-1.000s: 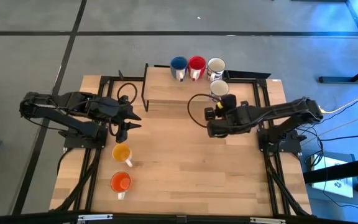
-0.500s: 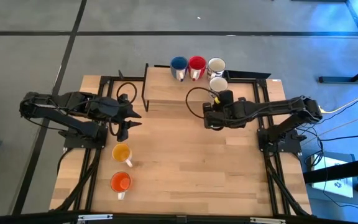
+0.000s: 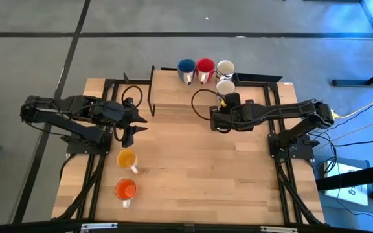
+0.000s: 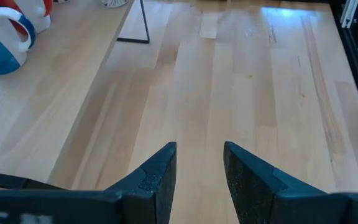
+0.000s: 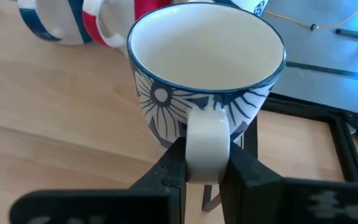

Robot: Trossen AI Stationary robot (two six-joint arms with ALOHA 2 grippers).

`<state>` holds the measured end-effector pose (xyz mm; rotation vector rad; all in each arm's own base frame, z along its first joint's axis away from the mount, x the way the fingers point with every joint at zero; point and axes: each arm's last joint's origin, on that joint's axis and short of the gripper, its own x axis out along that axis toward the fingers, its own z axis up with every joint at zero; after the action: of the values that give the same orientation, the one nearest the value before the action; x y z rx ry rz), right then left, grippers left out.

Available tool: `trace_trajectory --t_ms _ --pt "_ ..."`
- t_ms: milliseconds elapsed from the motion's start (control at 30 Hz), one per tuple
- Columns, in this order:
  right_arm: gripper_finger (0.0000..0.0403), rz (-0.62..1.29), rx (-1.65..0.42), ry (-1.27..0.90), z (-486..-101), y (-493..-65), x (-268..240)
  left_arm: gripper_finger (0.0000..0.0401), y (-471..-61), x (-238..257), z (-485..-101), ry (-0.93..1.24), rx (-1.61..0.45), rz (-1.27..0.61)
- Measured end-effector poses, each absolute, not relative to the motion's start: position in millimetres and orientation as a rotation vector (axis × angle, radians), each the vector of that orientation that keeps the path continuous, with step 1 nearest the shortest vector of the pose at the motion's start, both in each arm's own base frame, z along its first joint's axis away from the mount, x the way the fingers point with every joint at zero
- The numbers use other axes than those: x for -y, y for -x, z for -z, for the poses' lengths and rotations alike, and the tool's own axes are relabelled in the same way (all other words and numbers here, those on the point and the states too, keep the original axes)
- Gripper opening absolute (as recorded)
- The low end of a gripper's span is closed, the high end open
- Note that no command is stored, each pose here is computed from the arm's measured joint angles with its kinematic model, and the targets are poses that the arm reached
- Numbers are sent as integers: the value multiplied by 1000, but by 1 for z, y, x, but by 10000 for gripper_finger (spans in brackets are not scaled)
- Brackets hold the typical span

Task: Place coffee mugs
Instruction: Put the white patterned mug on the shelf

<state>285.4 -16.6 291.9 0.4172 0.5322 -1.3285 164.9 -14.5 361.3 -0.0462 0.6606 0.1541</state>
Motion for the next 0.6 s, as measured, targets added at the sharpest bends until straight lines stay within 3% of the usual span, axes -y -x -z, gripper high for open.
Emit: trace_trajectory --t_ms 300,600 --pt "46 1332 -526 -403 -287 -291 16 127 -165 15 -362 47 -657 -154" --pt "126 1331 -535 -405 -286 -291 16 127 -165 15 -362 47 -655 -154"
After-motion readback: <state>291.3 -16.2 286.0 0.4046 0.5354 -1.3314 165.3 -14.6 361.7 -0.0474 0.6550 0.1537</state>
